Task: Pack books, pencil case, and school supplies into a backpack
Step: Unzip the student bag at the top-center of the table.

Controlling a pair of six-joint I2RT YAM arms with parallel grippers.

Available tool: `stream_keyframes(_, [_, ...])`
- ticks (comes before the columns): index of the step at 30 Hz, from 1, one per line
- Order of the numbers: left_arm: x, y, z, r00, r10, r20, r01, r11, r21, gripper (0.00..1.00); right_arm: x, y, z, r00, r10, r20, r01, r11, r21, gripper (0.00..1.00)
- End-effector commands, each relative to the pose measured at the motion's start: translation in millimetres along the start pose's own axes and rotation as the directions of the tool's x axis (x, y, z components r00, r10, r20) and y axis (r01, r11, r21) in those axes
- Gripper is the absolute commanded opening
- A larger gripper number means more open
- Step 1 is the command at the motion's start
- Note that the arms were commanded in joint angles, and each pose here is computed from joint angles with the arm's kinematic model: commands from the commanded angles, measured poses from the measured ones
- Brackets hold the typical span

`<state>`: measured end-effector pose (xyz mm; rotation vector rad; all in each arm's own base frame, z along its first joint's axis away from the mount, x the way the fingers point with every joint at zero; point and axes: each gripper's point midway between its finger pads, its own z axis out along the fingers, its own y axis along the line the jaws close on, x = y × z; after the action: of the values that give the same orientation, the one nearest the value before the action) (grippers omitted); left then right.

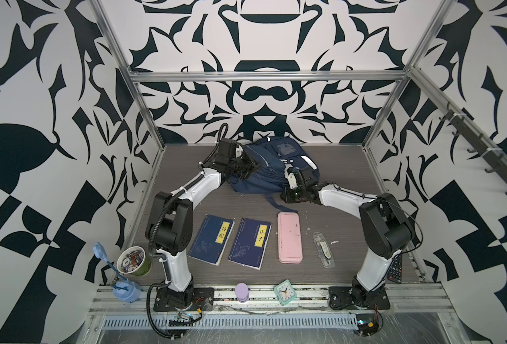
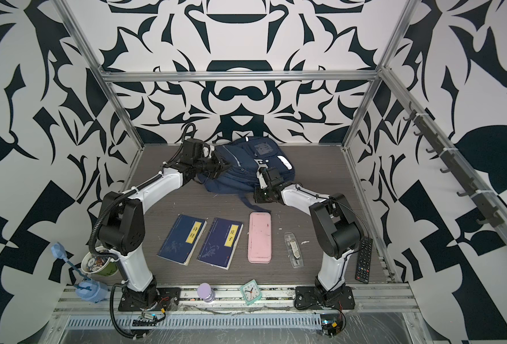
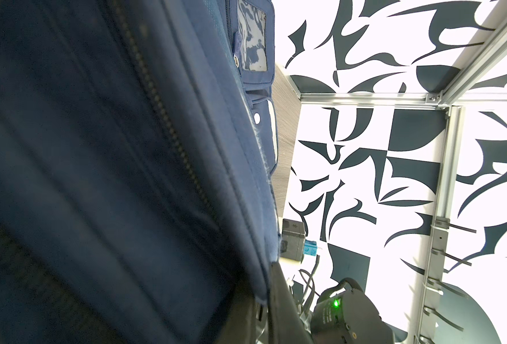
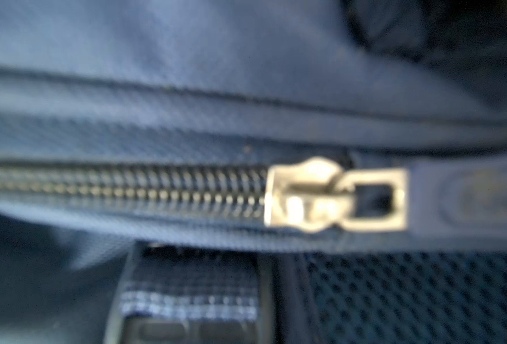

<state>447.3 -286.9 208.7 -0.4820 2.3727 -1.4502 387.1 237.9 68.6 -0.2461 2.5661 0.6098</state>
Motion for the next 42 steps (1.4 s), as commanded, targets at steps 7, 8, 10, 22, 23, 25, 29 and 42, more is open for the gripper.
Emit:
stream_keyframes(7, [-17.9,-39.3,-11.4,0.996,0.076,0.040,-0.080,0.992,0.097,0.00,-4.8,10.4,-29.8,0.998,0.003,0.057,-0.002,1.000,-0.030,0.27])
stream_keyframes(8, [-18.1,-39.6,-11.1,0.996,0.076,0.040,-0.080,0.992,0.097,0.00,-5.3,10.7,-32.5,0.998,0.002,0.061,-0.001,1.000,-0.028,0.27])
stream_keyframes(10, [-18.8,-39.3,-10.2,0.996,0.075,0.039,-0.079,0.992,0.097,0.00,-5.5,10.9,-34.9,0.998,-0.001,0.064,0.003,1.000,-0.026,0.27])
stream_keyframes(22, [-20.2,-43.0,-10.9,0.996,0.074,0.041,-0.077,0.992,0.102,0.00,-10.0,13.7,-24.9,0.999,-0.013,0.048,0.015,0.999,-0.041,0.27])
stream_keyframes(23, [-19.9,-42.5,-10.4,0.996,0.074,0.040,-0.077,0.992,0.101,0.00,-10.5,13.6,-23.4,0.999,-0.013,0.046,0.015,0.999,-0.041,0.27])
stream_keyframes(25, [-19.8,-41.5,-9.8,0.997,0.072,0.039,-0.075,0.992,0.099,0.00,-13.0,14.5,-22.3,0.999,-0.015,0.048,0.017,0.999,-0.042,0.27])
stream_keyframes(29, [-20.1,-40.5,-9.7,0.997,0.071,0.039,-0.074,0.992,0.098,0.00,-17.9,16.9,-19.1,0.999,-0.022,0.048,0.024,0.998,-0.050,0.27])
stream_keyframes(42, [-19.0,-40.6,-10.1,0.997,0.067,0.035,-0.070,0.993,0.100,0.00,-22.5,7.9,0.1,0.998,-0.042,0.052,0.043,0.999,-0.018,0.30])
